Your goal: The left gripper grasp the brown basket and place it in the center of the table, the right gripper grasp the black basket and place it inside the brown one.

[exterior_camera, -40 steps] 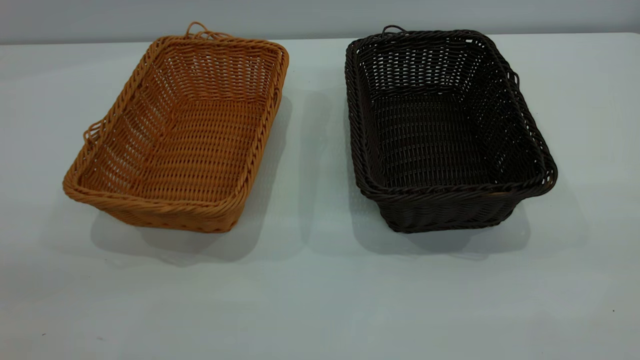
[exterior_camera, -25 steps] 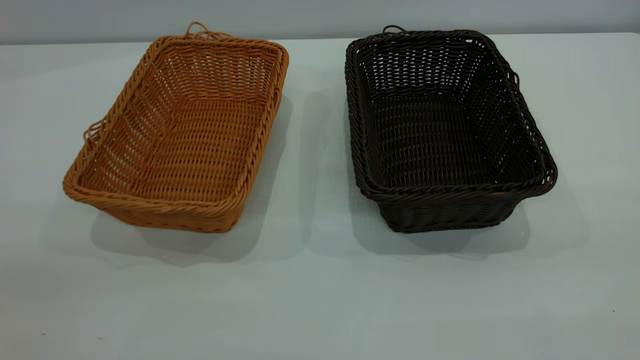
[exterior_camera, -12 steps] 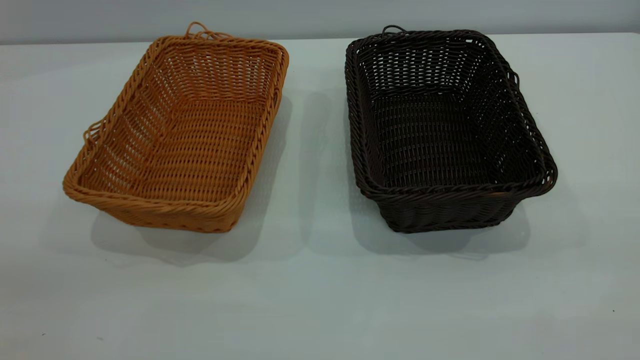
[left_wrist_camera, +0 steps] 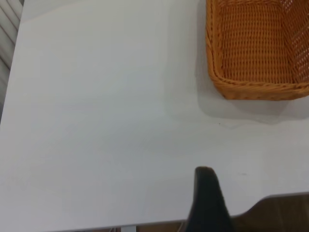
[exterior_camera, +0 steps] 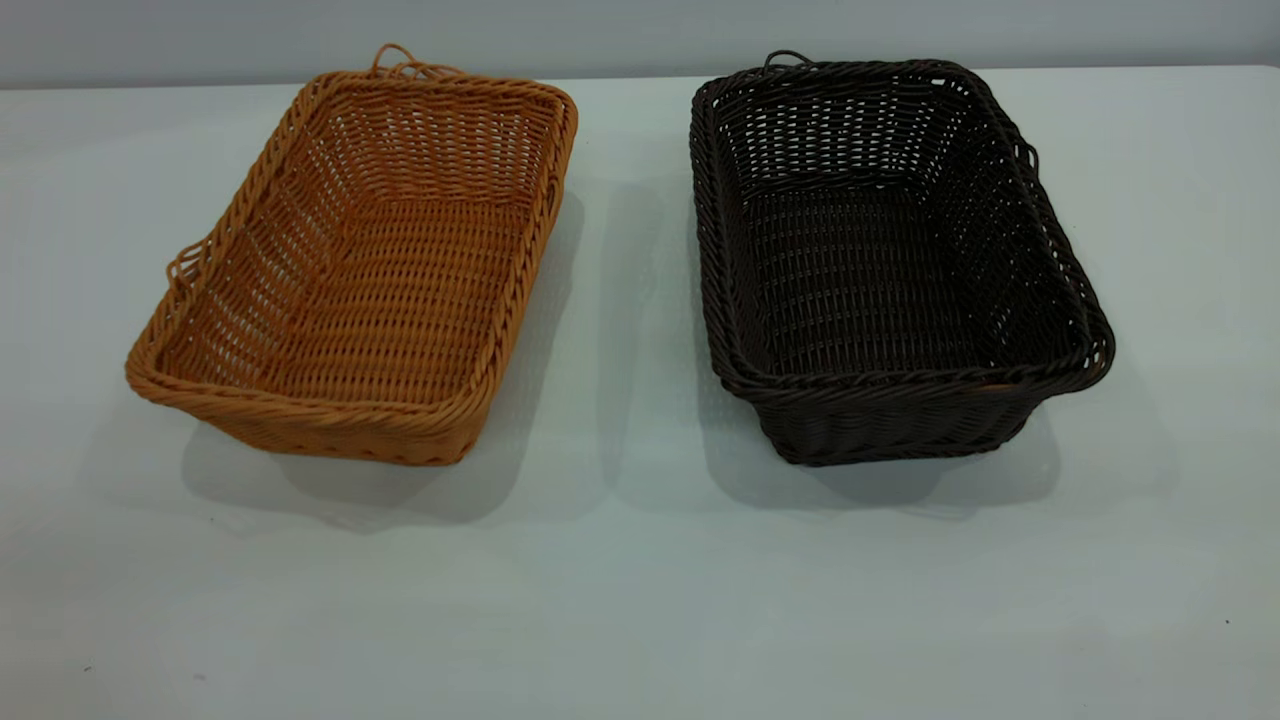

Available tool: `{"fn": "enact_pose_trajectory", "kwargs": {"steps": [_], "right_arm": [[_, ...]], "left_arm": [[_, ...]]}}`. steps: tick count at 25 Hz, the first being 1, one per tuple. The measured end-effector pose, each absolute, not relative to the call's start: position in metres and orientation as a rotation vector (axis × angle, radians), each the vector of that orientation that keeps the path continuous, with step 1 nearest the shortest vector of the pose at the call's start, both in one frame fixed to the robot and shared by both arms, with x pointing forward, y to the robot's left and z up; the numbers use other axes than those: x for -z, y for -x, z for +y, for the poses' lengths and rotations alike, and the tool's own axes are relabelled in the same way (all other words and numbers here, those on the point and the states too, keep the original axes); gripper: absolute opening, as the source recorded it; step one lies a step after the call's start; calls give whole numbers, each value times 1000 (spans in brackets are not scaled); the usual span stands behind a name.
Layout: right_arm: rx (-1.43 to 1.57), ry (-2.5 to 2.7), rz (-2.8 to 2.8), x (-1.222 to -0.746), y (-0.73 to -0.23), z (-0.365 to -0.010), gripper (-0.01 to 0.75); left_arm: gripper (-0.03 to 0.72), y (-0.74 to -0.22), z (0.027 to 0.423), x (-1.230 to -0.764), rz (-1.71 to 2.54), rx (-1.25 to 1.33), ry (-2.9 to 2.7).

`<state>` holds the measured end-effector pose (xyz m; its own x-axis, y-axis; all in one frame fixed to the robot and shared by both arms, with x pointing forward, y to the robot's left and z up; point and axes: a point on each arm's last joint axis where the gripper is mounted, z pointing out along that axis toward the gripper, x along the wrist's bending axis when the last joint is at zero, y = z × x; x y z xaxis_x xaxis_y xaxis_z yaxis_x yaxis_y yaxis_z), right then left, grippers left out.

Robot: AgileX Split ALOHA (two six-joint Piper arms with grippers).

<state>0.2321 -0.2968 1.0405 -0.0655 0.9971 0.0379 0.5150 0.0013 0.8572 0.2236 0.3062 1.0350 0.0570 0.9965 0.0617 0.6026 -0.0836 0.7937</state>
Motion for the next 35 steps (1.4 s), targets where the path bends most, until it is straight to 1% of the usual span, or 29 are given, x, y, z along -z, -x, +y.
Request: {"fn": "enact_pose_trajectory", "kwargs": {"steps": [3, 6, 11, 14, 17, 20, 22, 25, 27, 30, 35], "right_arm": [[-952, -1609, 1682, -1043, -239, -296, 507], [-925, -1676, 1795, -1046, -261, -289, 510], [-1029, -1692, 1994, -1047, -312, -270, 510], [-1100, -1731, 2064, -1040, -347, -260, 512], [-1188, -1778, 2130, -1028, -379, -250, 540], [-1289, -1877, 2220, -1007, -408, -233, 577], [-1346, -1915, 2279, -993, -422, -214, 591], [-1284, -2005, 2326, -965, -442, -181, 593], [-1196, -2176, 2308, -942, -453, -162, 593], [-1092, -2594, 2081, -911, -468, -149, 592], [-920, -3142, 1552, -870, -482, -143, 592]], "left_arm": [[458, -225, 306, -1038, 1603, -868, -1744], [458, -238, 307, -1051, 1637, -868, -1757], [463, -286, 305, -1060, 1723, -779, -1850], [485, -322, 302, -1059, 1748, -731, -1897], [516, -359, 299, -1056, 1732, -732, -1902], [530, -393, 296, -1052, 1710, -731, -1928], [531, -412, 295, -1048, 1710, -721, -1942], [531, -438, 293, -1041, 1723, -695, -1966], [531, -450, 292, -1038, 1732, -682, -1975], [531, -463, 291, -1032, 1747, -660, -1992], [531, -476, 290, -1026, 1765, -634, -2008]]}}
